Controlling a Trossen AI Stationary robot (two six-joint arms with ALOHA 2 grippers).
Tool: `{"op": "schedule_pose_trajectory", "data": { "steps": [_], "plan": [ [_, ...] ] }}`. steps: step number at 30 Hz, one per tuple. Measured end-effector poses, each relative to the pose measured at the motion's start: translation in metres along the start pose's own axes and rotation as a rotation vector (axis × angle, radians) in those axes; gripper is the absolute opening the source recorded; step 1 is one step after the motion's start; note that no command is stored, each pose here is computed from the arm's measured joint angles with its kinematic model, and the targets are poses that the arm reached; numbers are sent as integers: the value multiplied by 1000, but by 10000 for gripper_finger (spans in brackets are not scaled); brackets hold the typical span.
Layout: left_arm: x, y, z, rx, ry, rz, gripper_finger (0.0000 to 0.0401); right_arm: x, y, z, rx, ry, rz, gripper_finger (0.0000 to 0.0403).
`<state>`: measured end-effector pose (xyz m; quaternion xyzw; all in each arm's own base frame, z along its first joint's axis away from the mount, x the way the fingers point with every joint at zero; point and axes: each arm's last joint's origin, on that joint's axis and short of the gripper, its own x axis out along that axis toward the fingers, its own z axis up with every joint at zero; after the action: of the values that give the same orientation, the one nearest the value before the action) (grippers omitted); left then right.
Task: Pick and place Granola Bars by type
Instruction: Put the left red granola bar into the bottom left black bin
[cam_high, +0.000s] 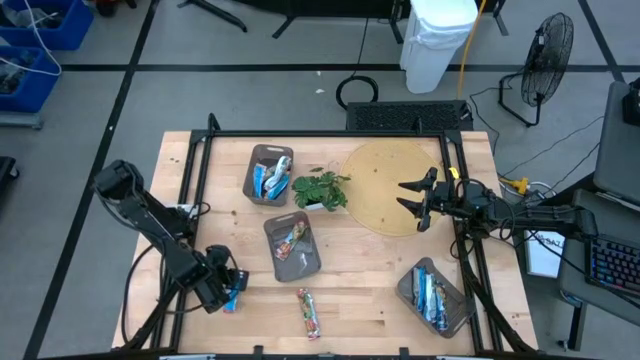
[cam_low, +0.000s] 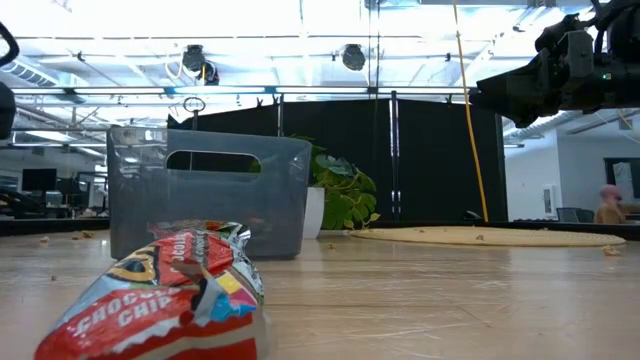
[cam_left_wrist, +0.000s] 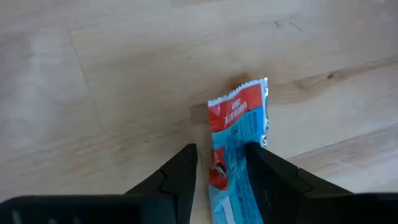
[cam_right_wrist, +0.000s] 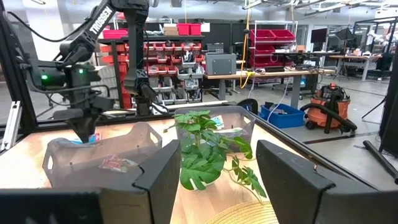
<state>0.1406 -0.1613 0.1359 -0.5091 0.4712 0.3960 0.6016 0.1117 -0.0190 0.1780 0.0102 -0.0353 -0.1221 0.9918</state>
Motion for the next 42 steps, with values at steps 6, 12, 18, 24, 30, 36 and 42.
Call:
{"op": "schedule_pose_trajectory", "data": {
  "steps": [6, 12, 18, 24, 30, 36, 42],
  "plan": [
    [-2, -1, 1, 49, -13, -44, 147, 0, 0, 0, 0, 0, 0, 201],
    [-5, -4, 4, 106, -96, -142, 126, 0, 0, 0, 0, 1, 0, 201],
    [-5, -5, 5, 139, -135, -157, 18, 0, 0, 0, 0, 0, 0, 201],
    [-5, -6, 7, 189, -192, -188, 4, 0, 0, 0, 0, 0, 0, 201],
    [-15, -8, 10, 254, -263, -267, 3, 0, 0, 0, 0, 1, 0, 201],
    [-48, -17, 18, 346, -363, -428, 2, 0, 0, 0, 0, 1, 0, 201],
    [-94, -37, 28, 527, -577, -556, 1, 0, 0, 0, 0, 0, 0, 201]
  ]
}}
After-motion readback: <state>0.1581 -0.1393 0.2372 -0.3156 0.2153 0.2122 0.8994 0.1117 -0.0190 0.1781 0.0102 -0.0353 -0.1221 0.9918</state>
